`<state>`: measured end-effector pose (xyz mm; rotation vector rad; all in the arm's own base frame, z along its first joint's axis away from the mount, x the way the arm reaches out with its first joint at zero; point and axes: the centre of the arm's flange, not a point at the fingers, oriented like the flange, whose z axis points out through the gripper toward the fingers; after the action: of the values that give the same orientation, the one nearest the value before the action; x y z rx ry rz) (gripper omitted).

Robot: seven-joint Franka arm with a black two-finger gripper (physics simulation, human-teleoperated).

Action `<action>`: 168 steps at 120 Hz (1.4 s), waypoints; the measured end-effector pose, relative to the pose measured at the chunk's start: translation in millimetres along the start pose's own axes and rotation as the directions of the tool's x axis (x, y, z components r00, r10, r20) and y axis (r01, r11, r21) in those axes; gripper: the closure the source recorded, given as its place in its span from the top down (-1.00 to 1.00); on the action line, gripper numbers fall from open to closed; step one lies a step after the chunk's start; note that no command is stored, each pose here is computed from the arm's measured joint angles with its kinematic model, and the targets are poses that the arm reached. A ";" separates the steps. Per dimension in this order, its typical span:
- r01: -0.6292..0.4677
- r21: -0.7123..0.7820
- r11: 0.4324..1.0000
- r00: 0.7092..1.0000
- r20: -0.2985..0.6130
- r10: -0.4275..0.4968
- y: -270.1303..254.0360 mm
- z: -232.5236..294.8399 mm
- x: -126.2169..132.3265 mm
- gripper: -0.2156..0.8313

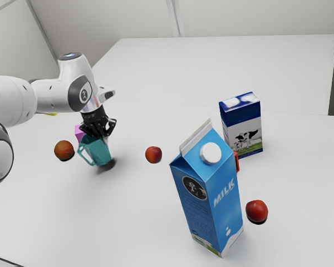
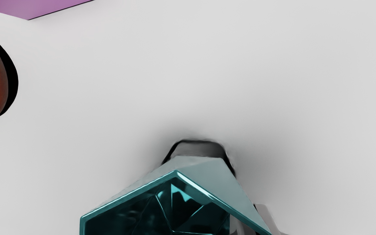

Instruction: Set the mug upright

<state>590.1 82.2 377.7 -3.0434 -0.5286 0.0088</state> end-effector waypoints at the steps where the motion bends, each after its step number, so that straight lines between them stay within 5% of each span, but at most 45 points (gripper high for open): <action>1: 0.003 0.002 1.000 1.000 0.002 -0.003 -0.1 0.2 -0.3 -0.91; 85: 0.186 0.113 0.976 0.976 0.090 -0.197 -0.9 36.8 -15.0 -0.91; 125: 0.218 0.124 0.968 0.970 0.080 -0.229 2.8 37.1 -13.7 0.15; 168: 0.240 0.095 0.966 0.968 0.047 -0.246 8.1 10.5 -3.1 0.51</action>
<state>589.8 74.1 366.8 -2.8780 -0.8777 0.1080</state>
